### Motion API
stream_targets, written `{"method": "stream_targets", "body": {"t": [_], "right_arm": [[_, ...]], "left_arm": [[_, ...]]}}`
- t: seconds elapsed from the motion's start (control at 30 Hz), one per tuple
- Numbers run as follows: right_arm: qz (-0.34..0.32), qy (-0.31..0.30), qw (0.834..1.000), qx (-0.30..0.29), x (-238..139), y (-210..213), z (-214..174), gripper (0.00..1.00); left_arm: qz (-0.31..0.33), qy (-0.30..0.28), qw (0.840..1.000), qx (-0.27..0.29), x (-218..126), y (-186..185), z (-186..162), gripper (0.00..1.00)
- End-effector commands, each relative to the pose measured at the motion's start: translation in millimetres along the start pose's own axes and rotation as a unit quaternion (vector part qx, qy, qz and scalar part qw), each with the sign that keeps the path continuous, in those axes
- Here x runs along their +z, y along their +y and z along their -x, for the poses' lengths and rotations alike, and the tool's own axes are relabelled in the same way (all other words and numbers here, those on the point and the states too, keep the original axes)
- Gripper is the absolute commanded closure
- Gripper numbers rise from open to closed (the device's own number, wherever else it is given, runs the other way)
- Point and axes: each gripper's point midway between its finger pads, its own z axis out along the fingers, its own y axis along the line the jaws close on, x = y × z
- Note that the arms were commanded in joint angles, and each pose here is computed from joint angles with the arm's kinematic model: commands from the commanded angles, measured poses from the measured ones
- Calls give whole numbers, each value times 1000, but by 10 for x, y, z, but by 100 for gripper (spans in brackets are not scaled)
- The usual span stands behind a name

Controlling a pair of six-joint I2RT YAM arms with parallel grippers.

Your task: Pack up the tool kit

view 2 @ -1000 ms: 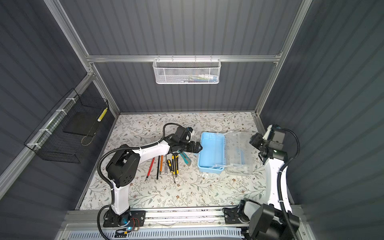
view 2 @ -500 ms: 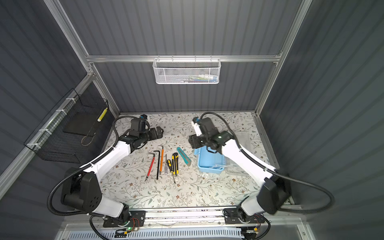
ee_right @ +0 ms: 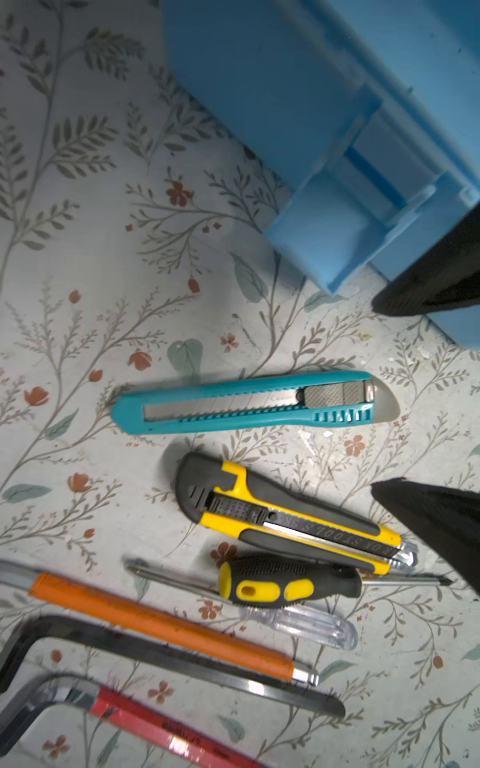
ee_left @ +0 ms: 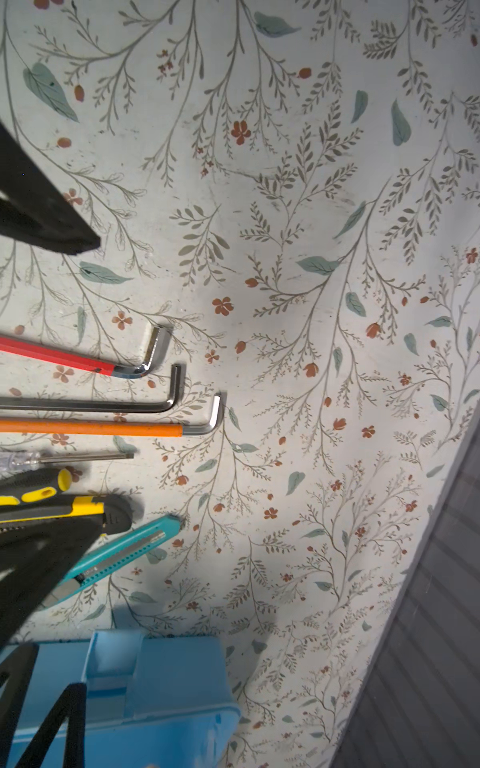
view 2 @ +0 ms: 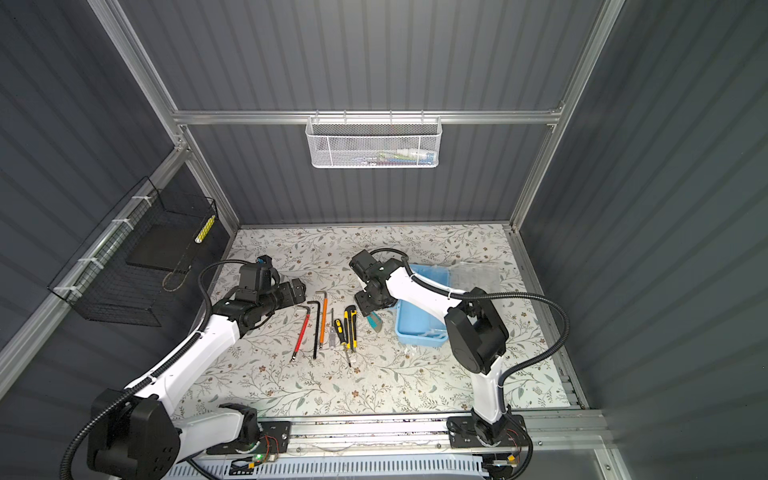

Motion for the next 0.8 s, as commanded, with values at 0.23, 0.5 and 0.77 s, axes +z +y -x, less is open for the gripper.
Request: {"method": "stream_targets", "body": {"t": [0.23,0.5,0.77], "right_arm": [[-43,90,994,44,87,-290,-645,34],[-45,78,993,75,-106,-524,-822,33],[81,-56,995,-8,-291,-25,-26,30]], "left_arm": [[4,4,1000,16,74,12,14,1],[3,4,1000,22,103,-21,73,1],[-6,-6,1000,25,69,-84,185,1]]}}
